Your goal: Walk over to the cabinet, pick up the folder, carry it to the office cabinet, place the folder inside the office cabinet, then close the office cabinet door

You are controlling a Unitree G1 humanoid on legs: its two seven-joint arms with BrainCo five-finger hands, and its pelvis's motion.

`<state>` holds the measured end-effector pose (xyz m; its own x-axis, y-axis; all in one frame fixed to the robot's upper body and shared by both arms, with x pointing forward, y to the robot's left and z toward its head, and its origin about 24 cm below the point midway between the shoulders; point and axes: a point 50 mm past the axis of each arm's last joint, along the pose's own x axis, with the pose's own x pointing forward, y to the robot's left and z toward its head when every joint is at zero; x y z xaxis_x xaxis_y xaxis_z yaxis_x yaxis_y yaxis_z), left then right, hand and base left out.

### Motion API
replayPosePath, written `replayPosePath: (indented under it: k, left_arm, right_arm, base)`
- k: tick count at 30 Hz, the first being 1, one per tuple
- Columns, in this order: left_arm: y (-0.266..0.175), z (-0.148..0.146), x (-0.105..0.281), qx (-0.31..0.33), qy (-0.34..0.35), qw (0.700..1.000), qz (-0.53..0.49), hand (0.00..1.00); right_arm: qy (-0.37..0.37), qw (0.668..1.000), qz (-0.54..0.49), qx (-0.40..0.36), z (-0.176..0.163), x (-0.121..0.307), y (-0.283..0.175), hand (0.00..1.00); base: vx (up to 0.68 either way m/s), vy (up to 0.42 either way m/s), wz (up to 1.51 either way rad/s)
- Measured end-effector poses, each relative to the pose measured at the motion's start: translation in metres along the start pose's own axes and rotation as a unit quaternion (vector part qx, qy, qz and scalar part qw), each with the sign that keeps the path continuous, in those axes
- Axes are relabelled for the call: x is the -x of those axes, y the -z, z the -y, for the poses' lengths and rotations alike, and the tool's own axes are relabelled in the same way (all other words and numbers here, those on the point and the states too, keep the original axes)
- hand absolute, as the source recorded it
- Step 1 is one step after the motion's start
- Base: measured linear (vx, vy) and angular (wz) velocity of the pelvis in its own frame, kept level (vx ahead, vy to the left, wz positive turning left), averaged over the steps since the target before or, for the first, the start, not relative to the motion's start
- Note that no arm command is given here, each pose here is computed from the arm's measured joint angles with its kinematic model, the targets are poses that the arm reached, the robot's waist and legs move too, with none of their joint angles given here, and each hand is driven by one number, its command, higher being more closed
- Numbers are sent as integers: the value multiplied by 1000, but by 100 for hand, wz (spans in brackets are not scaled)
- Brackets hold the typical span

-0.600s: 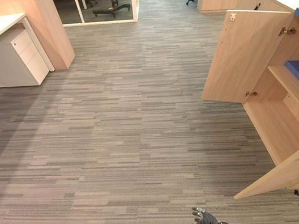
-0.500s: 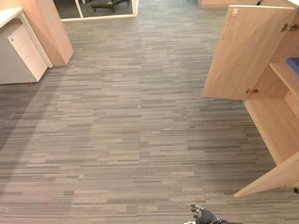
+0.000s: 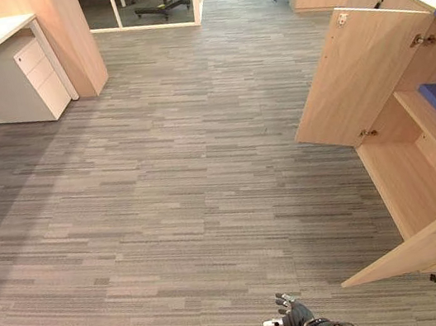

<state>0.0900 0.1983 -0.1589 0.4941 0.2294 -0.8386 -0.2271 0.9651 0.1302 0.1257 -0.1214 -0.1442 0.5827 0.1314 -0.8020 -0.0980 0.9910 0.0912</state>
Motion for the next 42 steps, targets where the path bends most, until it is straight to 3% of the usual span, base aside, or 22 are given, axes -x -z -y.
replayPosePath:
  k: [8, 28, 35, 42]
  left_arm:
    - [-4, 2, 1, -34, -20, 999, 18, 0]
    - [-16, 14, 0, -72, 5, 996, 48, 0]
    - [-34, 10, -2, -38, -34, 995, 80, 0]
    - [-48, 7, -4, -12, -56, 993, 105, 0]
  right_arm:
    - [10, 1000, 14, -19, 0, 1, -4, 0]
    - [-8, 999, 36, 11, -4, 7, -9, 0]
    - [-21, 996, 90, 18, -5, 18, -24, 0]
    - [3, 997, 71, 24, 11, 14, -16, 0]
  base:
    - [-15, 3, 1]
    - [-14, 7, 5]
    - [-2, -4, -7]
    - [133, 93, -26]
